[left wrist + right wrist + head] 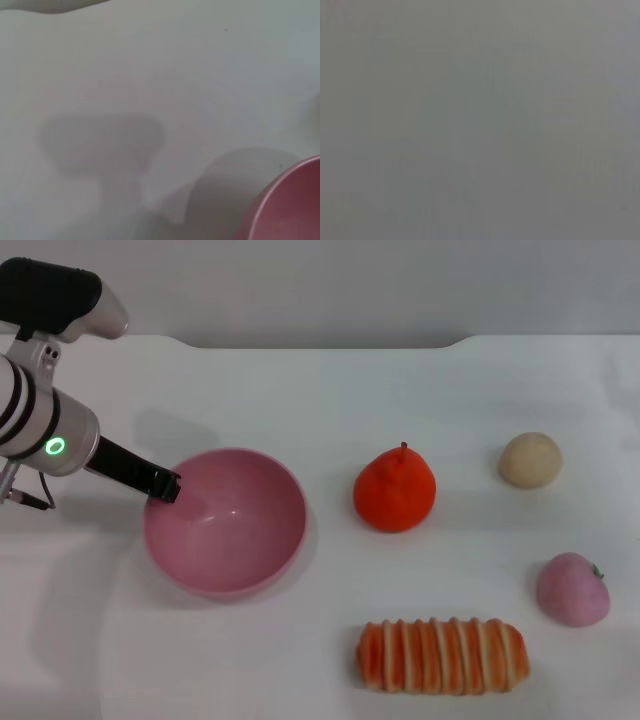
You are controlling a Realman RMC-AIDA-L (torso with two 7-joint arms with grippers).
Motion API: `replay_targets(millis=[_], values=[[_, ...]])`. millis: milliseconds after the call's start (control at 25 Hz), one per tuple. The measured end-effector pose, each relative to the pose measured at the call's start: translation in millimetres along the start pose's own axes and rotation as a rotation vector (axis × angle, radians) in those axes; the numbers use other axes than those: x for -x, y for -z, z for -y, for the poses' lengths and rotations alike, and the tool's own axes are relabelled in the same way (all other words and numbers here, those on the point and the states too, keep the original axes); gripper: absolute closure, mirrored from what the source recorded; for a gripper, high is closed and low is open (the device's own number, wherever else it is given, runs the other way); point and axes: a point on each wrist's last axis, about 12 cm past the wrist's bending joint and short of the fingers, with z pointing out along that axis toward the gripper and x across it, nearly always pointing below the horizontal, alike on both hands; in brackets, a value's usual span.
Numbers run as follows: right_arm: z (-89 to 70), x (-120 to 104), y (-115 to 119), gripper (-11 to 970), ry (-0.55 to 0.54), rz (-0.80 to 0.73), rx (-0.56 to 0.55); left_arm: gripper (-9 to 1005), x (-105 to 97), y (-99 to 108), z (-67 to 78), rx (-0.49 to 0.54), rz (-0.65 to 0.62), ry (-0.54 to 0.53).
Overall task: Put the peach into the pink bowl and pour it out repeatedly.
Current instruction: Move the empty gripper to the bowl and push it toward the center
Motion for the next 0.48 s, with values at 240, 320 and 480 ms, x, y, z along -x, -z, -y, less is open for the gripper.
replay_targets(millis=[240, 320, 480], values=[[8.9, 24, -17, 425, -0.258, 0.050, 0.124, 957, 7, 7, 0.2, 0.011, 0.032, -0.015], [10.1, 37, -24, 425, -0.353, 0.036, 0.227, 957, 9, 9, 0.9, 0.014, 0.043, -0.019], [-0.7, 64, -38, 425, -0.420, -0.053, 0.467, 958, 8, 10, 3.8, 0.009, 0.040, -0.031]])
